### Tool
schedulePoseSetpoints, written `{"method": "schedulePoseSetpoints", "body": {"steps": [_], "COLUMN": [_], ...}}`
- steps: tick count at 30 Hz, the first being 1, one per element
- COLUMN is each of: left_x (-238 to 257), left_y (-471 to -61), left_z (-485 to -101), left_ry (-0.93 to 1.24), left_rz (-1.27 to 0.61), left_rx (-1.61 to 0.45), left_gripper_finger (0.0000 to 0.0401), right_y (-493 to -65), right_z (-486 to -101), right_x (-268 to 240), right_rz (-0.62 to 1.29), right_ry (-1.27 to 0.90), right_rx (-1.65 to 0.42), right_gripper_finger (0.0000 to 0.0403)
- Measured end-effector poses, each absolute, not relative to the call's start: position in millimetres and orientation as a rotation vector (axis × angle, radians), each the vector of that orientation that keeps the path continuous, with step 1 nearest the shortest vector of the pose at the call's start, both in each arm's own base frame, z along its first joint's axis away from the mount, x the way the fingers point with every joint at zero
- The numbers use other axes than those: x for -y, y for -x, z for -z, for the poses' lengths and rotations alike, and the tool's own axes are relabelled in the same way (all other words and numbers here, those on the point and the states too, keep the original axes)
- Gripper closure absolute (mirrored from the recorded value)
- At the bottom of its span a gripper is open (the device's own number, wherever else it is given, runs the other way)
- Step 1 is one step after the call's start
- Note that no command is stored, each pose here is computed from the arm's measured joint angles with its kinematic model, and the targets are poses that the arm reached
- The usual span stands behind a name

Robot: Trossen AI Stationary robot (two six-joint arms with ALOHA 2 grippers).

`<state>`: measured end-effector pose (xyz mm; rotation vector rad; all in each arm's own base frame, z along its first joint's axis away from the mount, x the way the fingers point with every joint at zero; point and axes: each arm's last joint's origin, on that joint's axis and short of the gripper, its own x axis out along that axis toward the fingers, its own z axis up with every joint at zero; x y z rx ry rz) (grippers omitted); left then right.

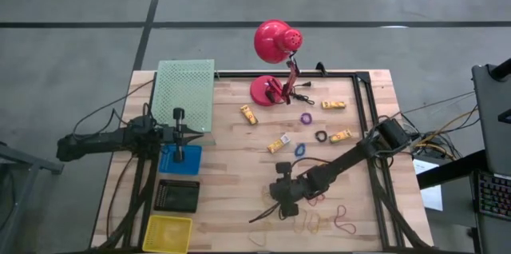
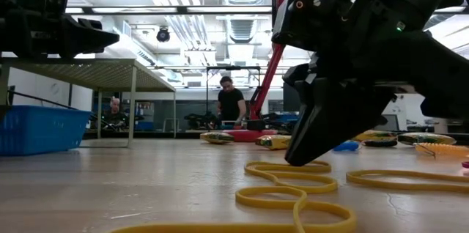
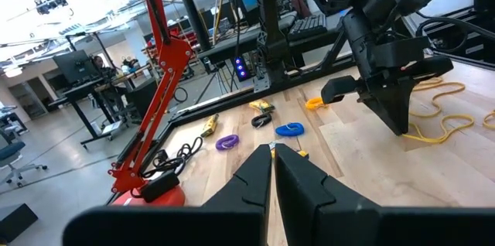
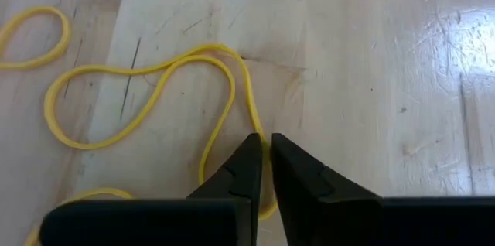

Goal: Pick & Place Office Desk Supplies
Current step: Put the yellow rubber band into the yellow bin

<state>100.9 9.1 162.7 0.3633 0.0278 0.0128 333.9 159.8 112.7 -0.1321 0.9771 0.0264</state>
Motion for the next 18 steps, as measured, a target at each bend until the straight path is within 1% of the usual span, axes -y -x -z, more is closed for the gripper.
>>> {"method": "schedulePoseSetpoints", "body": {"steps": [1,4,9,18], "left_x": [-9.1,-9.1,-9.1,-9.1], "left_y": [-100.9,-100.9,-100.9,-100.9], "left_z": [-162.7,-162.7,-162.6,-162.7], "left_ry": [-0.363,-0.363,-0.363,-0.363], "left_rz": [-0.013,-0.012,-0.013,-0.013], "left_rx": [-0.028,-0.028,-0.028,-0.028], "left_gripper_finger": [0.0378,0.0378,0.0378,0.0378], "right_y": [-333.9,-333.9,-334.6,-338.8], "right_z": [-112.7,-112.5,-112.9,-119.6], "right_x": [-159.8,-159.8,-160.0,-158.5], "right_rz": [-0.027,-0.028,-0.022,0.070], "right_ry": [0.133,0.131,0.128,0.173], "right_rx": [-0.978,-0.978,-0.968,-0.915], "right_gripper_finger": [0.0388,0.0393,0.0394,0.0395]}}
